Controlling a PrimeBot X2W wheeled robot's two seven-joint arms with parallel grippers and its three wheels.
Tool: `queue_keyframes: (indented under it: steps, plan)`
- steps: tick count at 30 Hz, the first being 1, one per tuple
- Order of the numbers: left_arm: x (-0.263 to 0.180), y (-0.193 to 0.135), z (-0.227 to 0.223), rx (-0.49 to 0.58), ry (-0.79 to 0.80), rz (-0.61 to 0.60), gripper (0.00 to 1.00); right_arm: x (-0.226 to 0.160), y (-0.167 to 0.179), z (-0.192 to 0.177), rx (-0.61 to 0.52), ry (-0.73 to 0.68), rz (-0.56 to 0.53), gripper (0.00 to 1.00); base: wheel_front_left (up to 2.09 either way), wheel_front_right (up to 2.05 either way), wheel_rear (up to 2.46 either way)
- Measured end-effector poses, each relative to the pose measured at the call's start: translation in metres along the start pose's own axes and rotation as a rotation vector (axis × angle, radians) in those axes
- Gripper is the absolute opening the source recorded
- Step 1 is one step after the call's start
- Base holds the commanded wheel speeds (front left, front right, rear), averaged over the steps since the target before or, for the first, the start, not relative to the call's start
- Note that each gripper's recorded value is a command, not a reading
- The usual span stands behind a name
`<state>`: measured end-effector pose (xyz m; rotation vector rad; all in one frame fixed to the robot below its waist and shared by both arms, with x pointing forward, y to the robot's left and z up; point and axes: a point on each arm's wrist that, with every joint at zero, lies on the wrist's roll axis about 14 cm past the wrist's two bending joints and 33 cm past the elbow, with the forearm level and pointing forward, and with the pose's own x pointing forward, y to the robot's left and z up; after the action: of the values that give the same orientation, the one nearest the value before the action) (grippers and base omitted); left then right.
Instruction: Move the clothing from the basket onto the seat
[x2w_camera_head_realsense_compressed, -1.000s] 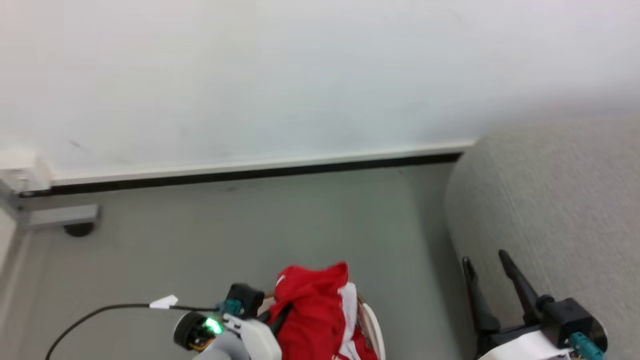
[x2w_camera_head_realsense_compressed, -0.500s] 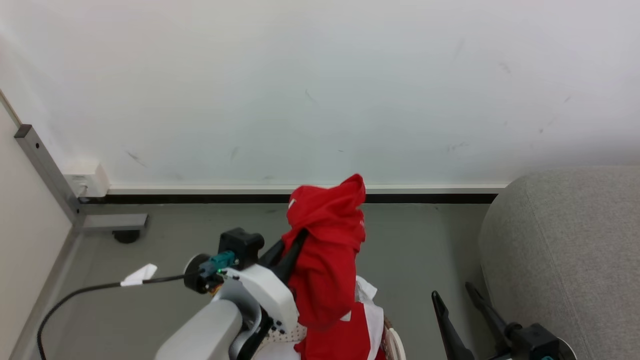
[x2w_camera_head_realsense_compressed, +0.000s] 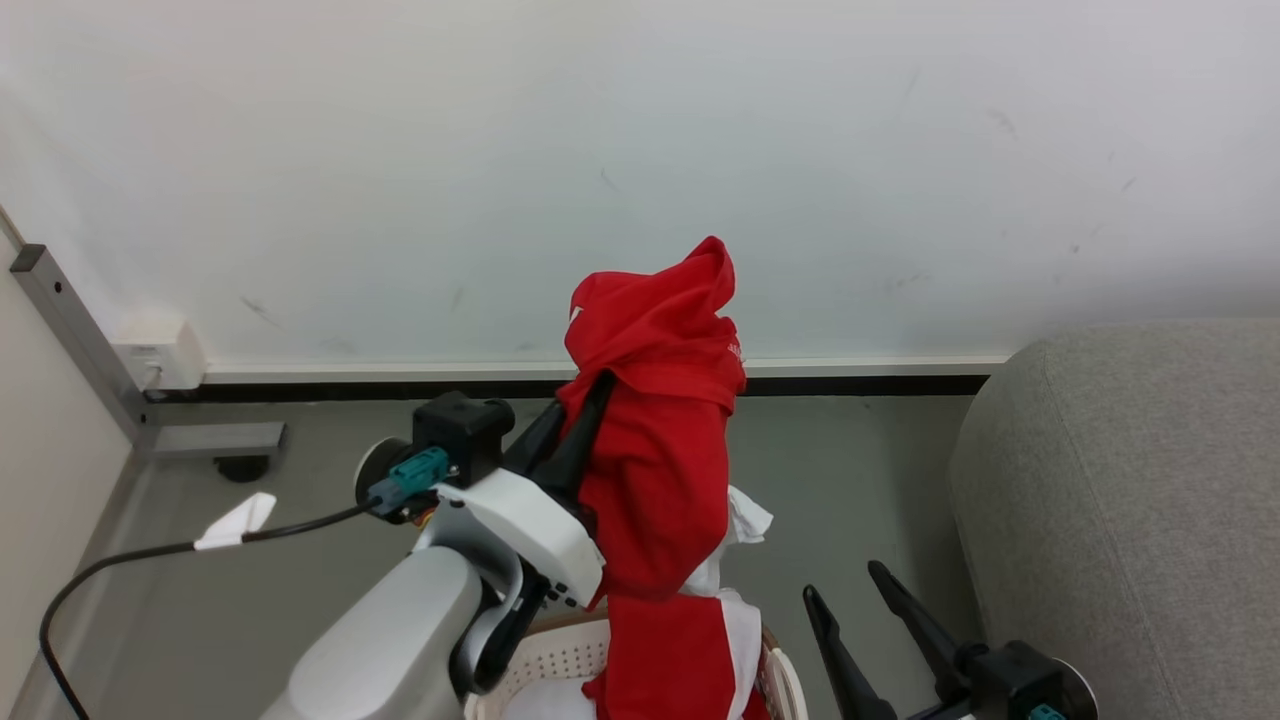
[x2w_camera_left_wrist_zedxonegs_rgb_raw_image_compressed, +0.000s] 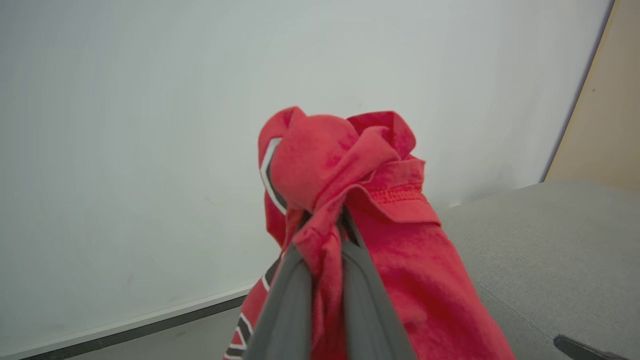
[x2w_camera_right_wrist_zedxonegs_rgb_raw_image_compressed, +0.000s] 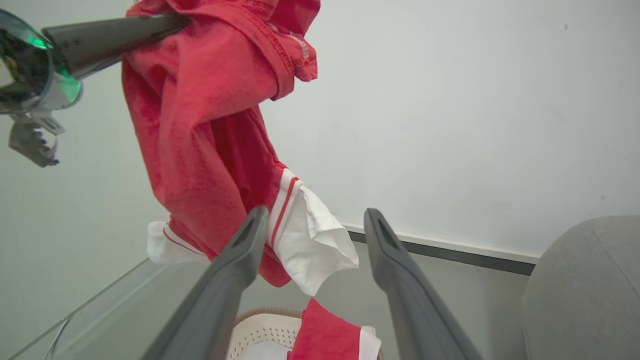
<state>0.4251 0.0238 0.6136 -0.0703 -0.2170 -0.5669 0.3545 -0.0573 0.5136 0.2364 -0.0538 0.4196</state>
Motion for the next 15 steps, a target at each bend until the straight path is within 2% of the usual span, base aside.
queue_keyframes:
  steps: [4, 15]
  plan:
    - [0.001, -0.005, 0.006, -0.002, -0.012, -0.009, 0.0, 0.003, 0.013, -0.003, -0.004, 0.01, 0.043, 1.0, 0.0, 0.0, 0.0]
    - [-0.013, -0.038, 0.009, -0.036, -0.009, -0.077, 0.0, 0.018, 0.074, -0.025, -0.048, 0.09, 0.262, 1.0, 0.0, 0.0, 0.0]
